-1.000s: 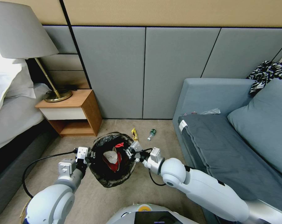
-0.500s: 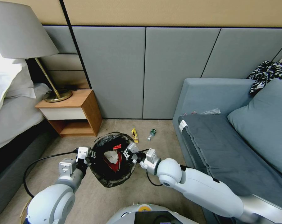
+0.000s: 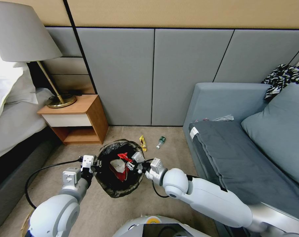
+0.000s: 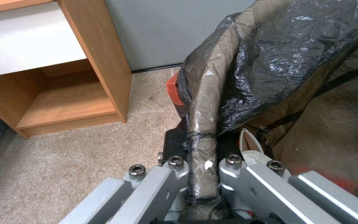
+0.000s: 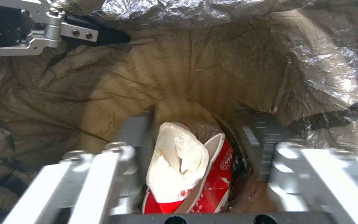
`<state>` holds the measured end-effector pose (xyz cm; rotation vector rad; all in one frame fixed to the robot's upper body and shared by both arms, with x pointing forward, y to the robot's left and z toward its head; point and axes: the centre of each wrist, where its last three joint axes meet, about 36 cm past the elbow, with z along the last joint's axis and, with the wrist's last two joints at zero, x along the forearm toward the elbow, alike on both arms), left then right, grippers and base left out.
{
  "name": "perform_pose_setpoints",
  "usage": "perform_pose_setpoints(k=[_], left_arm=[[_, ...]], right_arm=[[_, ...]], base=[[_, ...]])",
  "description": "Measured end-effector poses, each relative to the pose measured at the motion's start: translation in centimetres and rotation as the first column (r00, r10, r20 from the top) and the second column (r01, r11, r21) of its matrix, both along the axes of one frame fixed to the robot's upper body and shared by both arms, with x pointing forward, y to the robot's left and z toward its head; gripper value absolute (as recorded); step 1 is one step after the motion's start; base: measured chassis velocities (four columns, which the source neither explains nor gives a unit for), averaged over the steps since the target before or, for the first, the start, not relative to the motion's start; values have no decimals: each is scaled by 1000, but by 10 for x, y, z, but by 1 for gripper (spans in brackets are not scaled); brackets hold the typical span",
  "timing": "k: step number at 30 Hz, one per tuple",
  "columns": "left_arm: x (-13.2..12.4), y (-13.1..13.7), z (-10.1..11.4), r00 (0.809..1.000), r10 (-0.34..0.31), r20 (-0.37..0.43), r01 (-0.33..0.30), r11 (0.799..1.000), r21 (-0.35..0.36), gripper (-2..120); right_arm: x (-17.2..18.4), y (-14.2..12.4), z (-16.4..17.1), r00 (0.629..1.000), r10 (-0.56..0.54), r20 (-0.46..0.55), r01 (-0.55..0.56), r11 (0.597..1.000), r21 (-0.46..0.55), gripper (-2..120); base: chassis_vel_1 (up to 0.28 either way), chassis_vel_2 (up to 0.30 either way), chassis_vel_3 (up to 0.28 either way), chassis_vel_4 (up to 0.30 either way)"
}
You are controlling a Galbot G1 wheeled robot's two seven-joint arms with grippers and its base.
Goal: Pick up the trash bin, then pick up the garbage from the floor and place it into the trash bin.
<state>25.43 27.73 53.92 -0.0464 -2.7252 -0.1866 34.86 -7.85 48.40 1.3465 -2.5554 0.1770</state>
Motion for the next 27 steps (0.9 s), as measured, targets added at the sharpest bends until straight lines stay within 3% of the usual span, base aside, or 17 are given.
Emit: perform_pose_setpoints(k=[5,12,27], left_arm=[[1,0,0,1000,1,1,-1,1000,-1,1],[1,0,0,1000,0,3,0,1000,-1,1],[2,1,-1,1000,0,1,0,1000,0,1]], right_arm=[[0,0,0,1000,-3,1,3,1000,1,68],[2,0,3,1000,-12,7,12,1000,6,98],[6,-6,34,998,-34,59,29,996,81,100]], base=[[0,0,0,0],[0,0,0,0],[0,0,0,0]])
